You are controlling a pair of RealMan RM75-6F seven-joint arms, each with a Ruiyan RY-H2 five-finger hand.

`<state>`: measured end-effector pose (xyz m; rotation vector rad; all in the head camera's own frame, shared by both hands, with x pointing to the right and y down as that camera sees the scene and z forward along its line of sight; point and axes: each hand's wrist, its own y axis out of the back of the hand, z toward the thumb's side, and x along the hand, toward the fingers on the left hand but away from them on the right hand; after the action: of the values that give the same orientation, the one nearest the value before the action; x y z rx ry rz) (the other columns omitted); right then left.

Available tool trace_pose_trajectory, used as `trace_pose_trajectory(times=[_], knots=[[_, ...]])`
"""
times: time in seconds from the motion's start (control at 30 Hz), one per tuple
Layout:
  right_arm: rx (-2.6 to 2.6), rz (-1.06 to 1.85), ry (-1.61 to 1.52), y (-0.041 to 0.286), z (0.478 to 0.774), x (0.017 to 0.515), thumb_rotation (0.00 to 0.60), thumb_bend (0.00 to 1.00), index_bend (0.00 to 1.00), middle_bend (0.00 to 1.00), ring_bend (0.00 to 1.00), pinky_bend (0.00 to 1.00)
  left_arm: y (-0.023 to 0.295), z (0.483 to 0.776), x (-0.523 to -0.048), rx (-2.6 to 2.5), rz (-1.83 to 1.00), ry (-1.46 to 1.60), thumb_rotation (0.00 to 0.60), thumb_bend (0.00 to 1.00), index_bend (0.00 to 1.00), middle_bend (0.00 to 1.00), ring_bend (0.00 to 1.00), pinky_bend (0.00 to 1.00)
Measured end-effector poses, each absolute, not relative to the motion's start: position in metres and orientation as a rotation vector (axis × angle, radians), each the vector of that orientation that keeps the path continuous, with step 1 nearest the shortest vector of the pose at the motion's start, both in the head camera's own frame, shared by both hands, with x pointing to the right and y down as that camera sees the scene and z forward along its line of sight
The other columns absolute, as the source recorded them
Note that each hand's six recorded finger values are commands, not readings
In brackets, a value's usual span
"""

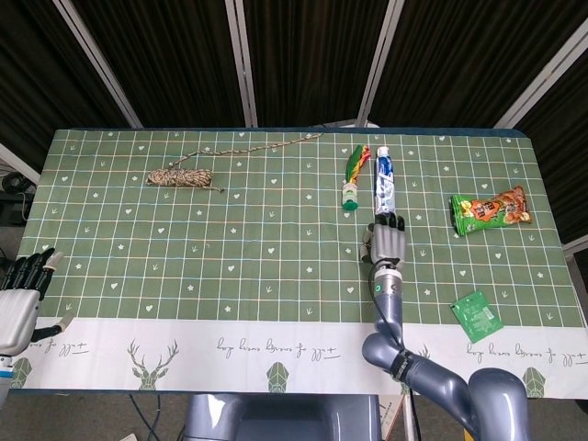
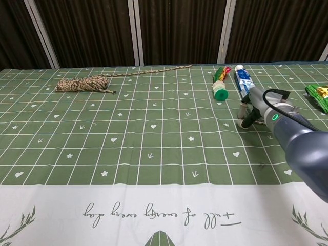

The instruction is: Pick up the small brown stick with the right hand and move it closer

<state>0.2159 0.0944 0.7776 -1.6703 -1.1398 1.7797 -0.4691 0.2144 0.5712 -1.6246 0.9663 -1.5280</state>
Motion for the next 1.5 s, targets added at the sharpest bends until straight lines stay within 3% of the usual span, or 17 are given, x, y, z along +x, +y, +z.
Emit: trace_pose_trajectory(times=[0.67,1.5], knots=[[-1.740,1.627,-1.301,0.070,0.728,0.195,0.600,0.32,0.61,0.16,0.00,0.00,0.214,0.570,-0.469,-1.616,-1.522,0.975,0.600,0.16,0.00,0.00,0.00,0.00],[-1.777,1.571,-1.343,0.077,0.678,0.192,0.600,0.32,0.61,0.16,0.00,0.00,0.214,0.569,-0.469,-1.597,-1.519,0.982,0.600,0.15,0.00,0.00,0.00,0.00]])
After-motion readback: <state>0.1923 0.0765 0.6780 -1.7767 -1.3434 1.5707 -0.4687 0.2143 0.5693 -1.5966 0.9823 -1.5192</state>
